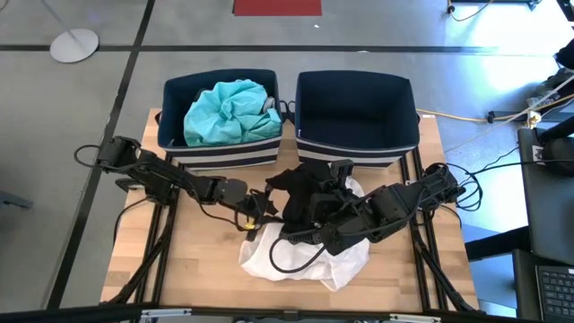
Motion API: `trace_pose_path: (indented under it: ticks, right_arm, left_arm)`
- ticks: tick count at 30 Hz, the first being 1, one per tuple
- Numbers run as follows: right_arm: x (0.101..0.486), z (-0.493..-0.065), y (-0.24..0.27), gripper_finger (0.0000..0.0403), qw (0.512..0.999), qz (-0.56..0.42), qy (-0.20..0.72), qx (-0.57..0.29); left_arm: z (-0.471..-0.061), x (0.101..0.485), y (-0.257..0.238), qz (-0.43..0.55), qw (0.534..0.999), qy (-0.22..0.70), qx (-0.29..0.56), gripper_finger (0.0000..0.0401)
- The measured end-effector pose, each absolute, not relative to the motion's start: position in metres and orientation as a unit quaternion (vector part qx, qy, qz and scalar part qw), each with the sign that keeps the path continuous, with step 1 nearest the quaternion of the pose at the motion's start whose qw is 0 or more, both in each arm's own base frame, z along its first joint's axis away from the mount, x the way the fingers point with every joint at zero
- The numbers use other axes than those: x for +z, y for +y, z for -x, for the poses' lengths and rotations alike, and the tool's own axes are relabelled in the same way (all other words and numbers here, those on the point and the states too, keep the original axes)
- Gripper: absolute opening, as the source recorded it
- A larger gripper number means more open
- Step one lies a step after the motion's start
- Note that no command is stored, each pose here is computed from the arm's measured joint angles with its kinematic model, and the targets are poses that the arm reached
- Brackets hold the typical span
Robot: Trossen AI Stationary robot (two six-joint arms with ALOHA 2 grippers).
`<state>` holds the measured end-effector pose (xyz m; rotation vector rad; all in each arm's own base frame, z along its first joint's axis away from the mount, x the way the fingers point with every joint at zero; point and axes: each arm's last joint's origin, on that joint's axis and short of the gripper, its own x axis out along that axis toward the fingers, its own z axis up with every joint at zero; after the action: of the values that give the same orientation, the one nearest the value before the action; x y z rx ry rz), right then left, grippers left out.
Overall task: Sort clothes
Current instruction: Put the black boxers into the right blue bin
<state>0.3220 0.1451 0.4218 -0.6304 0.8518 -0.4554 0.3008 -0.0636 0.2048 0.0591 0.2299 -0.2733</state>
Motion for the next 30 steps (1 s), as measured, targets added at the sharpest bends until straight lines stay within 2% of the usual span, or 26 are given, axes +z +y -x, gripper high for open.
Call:
trace_pose_path:
  ticks: [5,11,20,30]
  right_arm:
    - [0.425,-0.321,0.143,0.0019,0.828,0.323,0.377,-0.260]
    - [0.449,-0.305,0.129,0.0019,0.814,0.344,0.308,-0.353]
    - [0.478,-0.282,0.101,0.0019,0.805,0.322,0.262,-0.423]
    - [0.490,-0.277,0.049,0.0019,0.775,0.285,0.273,-0.493]
  left_arm:
    - [-0.300,0.197,-0.058,-0.046,0.980,0.154,-0.113,0.0003]
    - [-0.294,0.178,-0.047,-0.050,0.961,0.255,-0.095,0.0002]
    - [-0.281,0.157,-0.027,-0.003,0.921,0.386,-0.045,0.0001]
    - [-0.263,0.135,-0.009,0.043,0.898,0.438,0.008,0.0001]
